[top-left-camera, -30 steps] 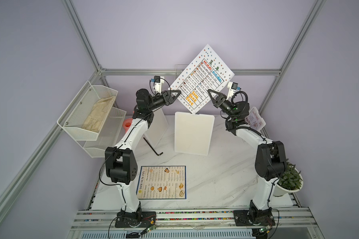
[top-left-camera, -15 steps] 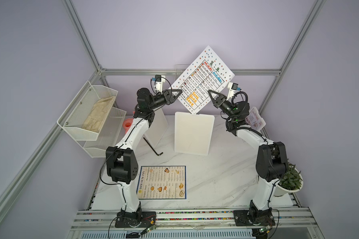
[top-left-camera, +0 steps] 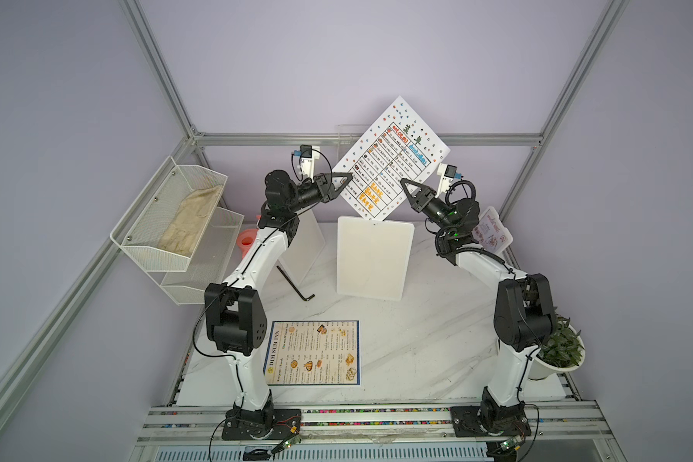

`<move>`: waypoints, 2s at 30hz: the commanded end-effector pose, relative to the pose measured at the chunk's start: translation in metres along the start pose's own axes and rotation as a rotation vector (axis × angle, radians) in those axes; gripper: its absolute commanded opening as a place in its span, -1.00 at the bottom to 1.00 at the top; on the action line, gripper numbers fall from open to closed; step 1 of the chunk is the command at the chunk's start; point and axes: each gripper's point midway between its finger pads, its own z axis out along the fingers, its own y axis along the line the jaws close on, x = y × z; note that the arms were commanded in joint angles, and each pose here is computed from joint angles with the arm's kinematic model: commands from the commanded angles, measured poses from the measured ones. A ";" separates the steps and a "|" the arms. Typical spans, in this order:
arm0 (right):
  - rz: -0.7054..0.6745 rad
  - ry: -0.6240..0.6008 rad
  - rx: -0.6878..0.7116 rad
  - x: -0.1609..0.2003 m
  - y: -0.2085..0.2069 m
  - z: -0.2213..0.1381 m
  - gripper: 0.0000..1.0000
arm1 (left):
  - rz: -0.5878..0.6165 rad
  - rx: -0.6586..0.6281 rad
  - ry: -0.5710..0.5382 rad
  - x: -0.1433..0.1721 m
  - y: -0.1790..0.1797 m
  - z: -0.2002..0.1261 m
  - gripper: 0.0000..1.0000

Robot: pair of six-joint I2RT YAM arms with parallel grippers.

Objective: Insert the menus into the narrow rack
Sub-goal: Insert the menu into the narrow rack.

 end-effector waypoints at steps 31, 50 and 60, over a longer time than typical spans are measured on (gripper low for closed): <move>-0.055 0.000 -0.062 -0.012 0.035 -0.015 -1.00 | 0.028 0.009 0.016 0.009 -0.005 -0.003 -0.20; -0.076 0.016 -0.067 -0.016 0.028 -0.020 -1.00 | 0.021 0.018 0.038 0.014 -0.003 0.001 -0.24; -0.086 0.037 -0.087 -0.016 0.030 -0.025 -1.00 | 0.020 0.027 0.047 0.017 -0.004 0.003 -0.24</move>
